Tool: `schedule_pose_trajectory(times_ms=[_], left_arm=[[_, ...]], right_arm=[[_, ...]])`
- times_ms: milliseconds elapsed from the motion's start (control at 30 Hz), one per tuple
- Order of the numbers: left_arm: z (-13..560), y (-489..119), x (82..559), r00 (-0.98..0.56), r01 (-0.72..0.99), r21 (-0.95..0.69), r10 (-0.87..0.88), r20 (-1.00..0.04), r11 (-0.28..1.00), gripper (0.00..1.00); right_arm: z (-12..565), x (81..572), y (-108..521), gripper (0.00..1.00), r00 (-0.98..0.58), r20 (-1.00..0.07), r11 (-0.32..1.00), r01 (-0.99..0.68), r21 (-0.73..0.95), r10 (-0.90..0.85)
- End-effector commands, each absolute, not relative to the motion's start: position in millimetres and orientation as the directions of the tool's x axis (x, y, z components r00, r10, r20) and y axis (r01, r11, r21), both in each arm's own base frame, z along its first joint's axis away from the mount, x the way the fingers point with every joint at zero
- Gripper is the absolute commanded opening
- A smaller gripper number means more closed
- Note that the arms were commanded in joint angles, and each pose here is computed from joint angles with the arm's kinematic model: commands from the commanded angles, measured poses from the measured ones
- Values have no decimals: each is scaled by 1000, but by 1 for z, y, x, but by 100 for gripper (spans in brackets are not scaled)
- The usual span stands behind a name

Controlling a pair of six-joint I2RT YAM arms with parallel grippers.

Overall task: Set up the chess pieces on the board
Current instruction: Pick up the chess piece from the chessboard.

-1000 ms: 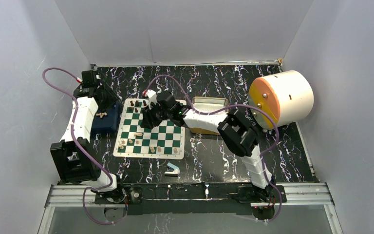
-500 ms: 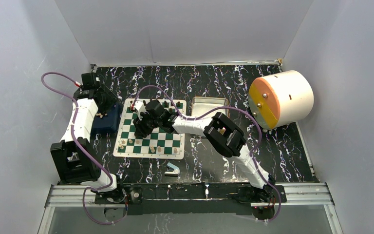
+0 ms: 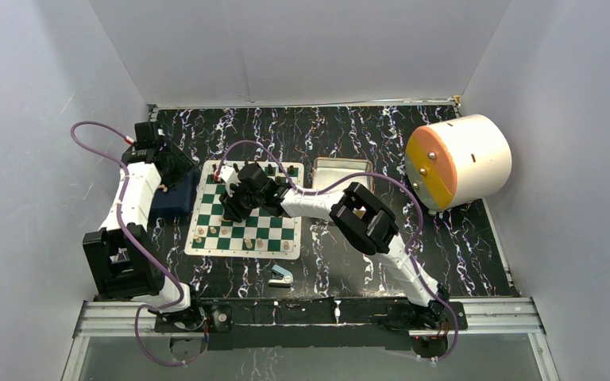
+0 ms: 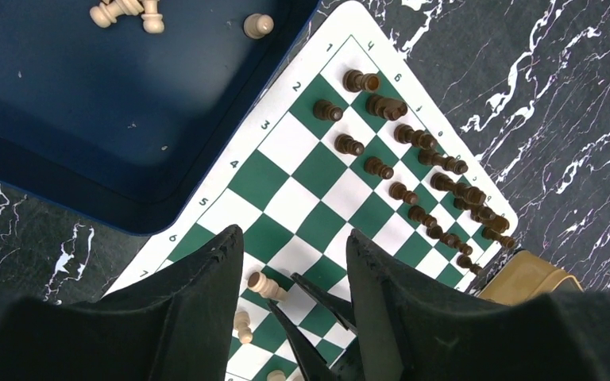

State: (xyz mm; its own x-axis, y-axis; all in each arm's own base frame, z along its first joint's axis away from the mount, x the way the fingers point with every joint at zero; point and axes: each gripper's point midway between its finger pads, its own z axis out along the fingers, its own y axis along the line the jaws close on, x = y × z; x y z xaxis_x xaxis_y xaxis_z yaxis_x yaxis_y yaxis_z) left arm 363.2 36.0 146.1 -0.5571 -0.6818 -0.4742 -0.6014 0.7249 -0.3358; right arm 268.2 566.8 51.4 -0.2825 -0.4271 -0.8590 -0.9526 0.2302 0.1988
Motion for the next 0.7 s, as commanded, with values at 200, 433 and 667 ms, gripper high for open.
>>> schedule_pose_trajectory(times_ms=[200,433,667], left_arm=[[159,29,355,-546,-571,-378,-681,-488,728,47],[152,27,354,-552,-578,-380,-689,-470,722,46],[150,27,355,-544,-585,-384,-697,-467,714,45]], right_arm=[[56,274,572,39,-227,-878,205,-967,151,-422],[55,277,572,35,-202,-881,202,-971,125,-428],[50,273,570,30,-180,-877,176,-978,111,-446]])
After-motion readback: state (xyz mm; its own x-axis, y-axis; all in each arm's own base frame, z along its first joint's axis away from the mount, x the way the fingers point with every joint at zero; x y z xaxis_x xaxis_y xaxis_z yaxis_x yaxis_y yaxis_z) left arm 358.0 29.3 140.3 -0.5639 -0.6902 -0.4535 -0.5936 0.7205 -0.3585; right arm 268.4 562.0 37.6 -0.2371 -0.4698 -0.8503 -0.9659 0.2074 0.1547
